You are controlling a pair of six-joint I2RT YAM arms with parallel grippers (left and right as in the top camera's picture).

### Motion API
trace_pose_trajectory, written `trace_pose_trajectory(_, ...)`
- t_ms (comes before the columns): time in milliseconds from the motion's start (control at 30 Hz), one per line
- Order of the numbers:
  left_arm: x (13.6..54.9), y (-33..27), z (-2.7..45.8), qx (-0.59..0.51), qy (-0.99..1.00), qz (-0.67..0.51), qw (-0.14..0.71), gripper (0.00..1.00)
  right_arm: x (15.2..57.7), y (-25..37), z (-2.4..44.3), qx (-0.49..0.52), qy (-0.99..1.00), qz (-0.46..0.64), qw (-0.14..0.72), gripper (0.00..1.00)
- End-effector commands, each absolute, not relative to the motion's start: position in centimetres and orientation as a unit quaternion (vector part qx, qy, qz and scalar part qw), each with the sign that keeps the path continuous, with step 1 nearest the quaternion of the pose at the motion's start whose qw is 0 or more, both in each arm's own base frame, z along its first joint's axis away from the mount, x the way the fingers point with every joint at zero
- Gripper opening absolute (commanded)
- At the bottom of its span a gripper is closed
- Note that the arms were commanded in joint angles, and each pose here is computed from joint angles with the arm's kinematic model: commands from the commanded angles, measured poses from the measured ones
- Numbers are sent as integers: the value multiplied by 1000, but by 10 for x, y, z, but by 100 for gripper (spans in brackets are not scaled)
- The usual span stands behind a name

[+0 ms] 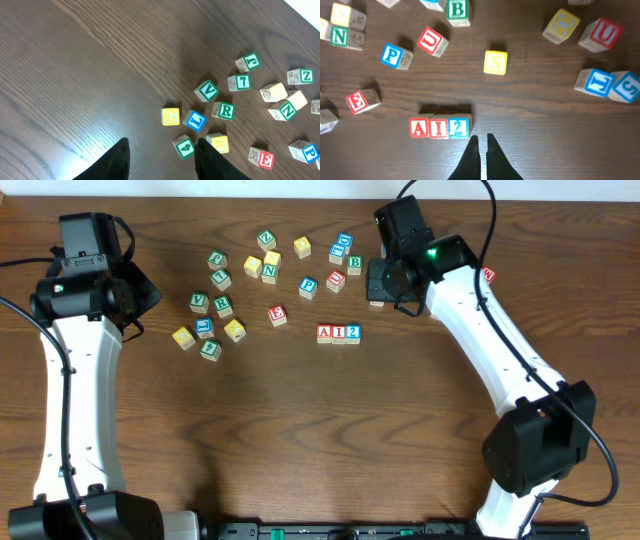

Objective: Spell out AI2

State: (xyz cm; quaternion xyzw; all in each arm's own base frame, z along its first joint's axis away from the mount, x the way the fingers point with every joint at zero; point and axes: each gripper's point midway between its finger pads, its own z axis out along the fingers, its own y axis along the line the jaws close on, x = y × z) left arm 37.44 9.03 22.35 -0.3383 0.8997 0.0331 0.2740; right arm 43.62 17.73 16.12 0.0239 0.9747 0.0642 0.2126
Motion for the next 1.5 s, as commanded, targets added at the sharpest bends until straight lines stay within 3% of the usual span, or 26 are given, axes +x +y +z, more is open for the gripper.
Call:
trace_pose_trajectory(0,374,93,234,-337,895,36,288,42,429,181,121,17,986,54,159,1)
trace_pose_trajectory(600,374,93,234,-337,895,36,288,42,421,183,34,17,997,20,69,1)
trace_pose_trajectory(1467,374,93,234,-337,895,36,288,42,418,198,19,3,997,29,78,1)
